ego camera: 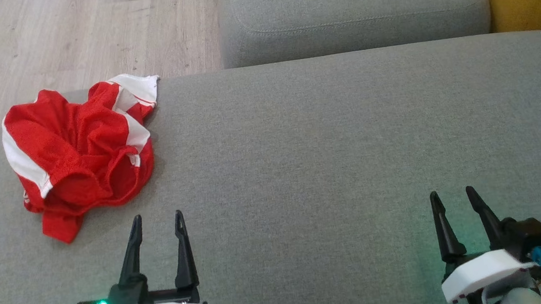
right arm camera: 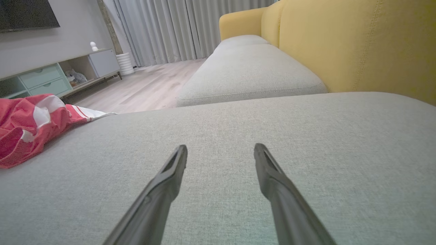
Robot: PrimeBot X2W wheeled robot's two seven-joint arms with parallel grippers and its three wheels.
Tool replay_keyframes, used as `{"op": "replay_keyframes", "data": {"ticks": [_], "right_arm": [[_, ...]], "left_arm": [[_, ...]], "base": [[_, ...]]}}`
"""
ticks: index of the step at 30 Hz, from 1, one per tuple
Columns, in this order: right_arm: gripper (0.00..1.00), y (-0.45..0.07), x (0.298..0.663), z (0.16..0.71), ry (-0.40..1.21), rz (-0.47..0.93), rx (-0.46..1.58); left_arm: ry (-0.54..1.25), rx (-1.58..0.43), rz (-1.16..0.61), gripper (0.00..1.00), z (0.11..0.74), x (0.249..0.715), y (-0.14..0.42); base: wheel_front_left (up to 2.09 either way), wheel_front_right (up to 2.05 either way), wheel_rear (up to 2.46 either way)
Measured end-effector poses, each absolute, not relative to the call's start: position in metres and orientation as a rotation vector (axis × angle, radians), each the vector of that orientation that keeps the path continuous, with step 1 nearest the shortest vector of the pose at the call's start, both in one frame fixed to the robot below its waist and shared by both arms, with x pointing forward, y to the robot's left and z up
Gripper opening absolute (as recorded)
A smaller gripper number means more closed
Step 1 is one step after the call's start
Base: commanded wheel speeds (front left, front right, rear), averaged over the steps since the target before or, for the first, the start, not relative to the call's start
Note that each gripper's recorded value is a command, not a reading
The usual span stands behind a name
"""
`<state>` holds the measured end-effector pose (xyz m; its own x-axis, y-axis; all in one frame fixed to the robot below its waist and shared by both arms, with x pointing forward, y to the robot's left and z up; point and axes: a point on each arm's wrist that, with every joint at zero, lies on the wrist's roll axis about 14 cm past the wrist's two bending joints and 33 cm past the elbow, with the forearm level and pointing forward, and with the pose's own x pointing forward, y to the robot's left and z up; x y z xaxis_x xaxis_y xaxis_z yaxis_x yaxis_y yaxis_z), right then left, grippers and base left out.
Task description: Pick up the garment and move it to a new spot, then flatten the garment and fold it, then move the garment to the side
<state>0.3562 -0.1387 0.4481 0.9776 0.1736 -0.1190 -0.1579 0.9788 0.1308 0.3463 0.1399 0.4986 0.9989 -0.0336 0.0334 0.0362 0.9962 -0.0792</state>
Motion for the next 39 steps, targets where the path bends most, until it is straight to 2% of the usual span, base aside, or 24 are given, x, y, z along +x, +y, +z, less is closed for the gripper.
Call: {"op": "replay_keyframes", "data": {"ticks": [9, 27, 39], "right_arm": [[1.00, -0.134, 0.355, 0.446, 0.123, 0.199, 0.043], [1.00, -0.136, 0.355, 0.445, 0.125, 0.193, 0.039], [1.00, -0.091, 0.370, 0.469, 0.050, 0.326, 0.067]], "left_arm": [[-0.040, 0.026, -0.045, 1.00, 0.494, 0.345, 0.138], [-0.004, 0.031, -0.044, 1.00, 0.483, 0.346, 0.138], [0.023, -0.002, 0.065, 1.00, 0.475, 0.334, 0.169]], "base": [[0.00, 0.00, 0.00], [0.00, 0.00, 0.00], [0.00, 0.00, 0.00]]}}
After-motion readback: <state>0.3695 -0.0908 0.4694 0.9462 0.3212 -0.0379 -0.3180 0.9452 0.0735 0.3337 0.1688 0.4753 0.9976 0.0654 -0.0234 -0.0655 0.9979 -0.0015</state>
